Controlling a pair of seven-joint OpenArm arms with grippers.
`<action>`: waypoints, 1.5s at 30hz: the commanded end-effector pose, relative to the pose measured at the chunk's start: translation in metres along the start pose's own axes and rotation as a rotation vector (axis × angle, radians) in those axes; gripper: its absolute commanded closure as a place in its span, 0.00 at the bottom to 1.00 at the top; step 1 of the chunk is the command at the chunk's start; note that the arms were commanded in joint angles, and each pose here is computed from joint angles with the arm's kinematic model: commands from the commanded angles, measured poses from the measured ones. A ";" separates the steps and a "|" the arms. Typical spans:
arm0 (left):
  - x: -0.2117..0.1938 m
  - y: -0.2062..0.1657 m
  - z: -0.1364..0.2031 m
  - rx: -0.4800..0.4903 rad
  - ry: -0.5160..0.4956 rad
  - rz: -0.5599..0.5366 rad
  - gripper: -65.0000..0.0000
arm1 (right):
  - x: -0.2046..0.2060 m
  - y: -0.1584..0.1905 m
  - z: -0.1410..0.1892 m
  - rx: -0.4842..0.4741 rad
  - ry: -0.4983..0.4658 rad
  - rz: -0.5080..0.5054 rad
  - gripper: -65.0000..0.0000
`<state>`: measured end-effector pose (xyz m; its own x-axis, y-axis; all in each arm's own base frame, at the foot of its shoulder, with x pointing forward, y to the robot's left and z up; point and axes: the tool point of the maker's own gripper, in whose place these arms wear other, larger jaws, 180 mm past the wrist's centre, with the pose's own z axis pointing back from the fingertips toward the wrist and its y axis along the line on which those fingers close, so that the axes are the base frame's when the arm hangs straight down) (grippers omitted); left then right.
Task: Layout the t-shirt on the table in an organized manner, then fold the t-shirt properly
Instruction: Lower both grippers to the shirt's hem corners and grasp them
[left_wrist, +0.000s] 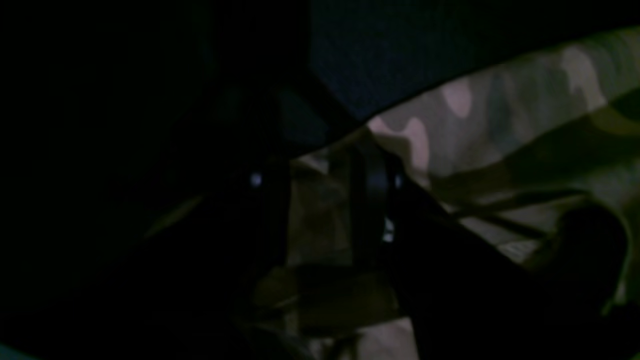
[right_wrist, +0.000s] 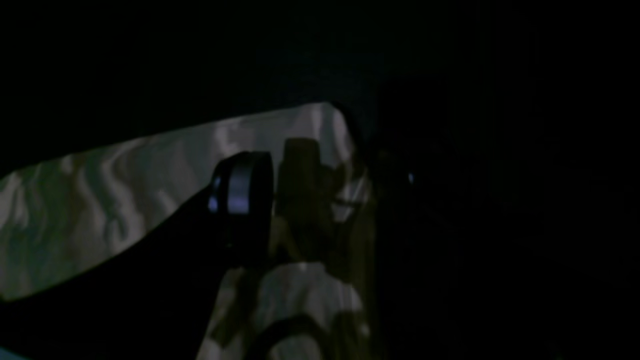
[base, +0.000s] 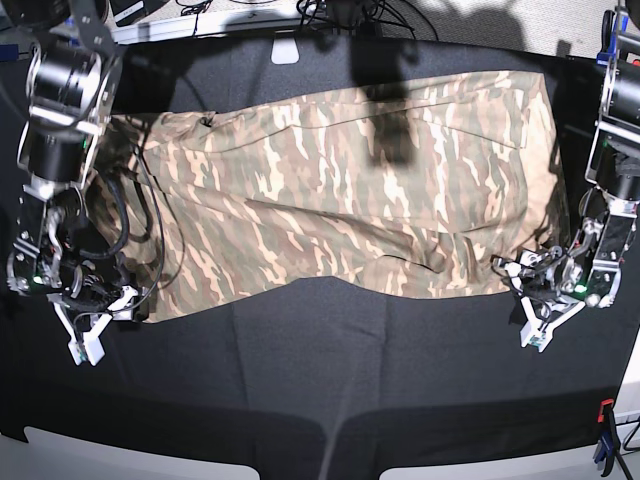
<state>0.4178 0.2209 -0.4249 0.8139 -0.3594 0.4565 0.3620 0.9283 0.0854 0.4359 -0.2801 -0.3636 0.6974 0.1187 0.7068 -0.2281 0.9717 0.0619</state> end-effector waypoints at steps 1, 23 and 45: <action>0.013 0.002 0.008 -0.009 -0.012 0.006 0.75 | 0.029 -0.009 0.006 -0.011 -0.071 -0.002 0.51; -0.011 -0.019 0.006 -0.064 0.064 0.006 0.93 | 0.023 0.025 -0.021 0.029 0.002 -0.017 0.74; -0.007 -0.018 0.006 -0.064 0.042 0.006 0.94 | -0.012 -0.007 -0.030 -0.080 0.069 -0.060 0.80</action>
<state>0.3995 0.2048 -0.4295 0.8376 -0.3511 0.4186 0.3784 0.9254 0.0190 0.4351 -0.2746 -0.4127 0.7871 0.0729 0.6125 -0.1385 0.9885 0.0602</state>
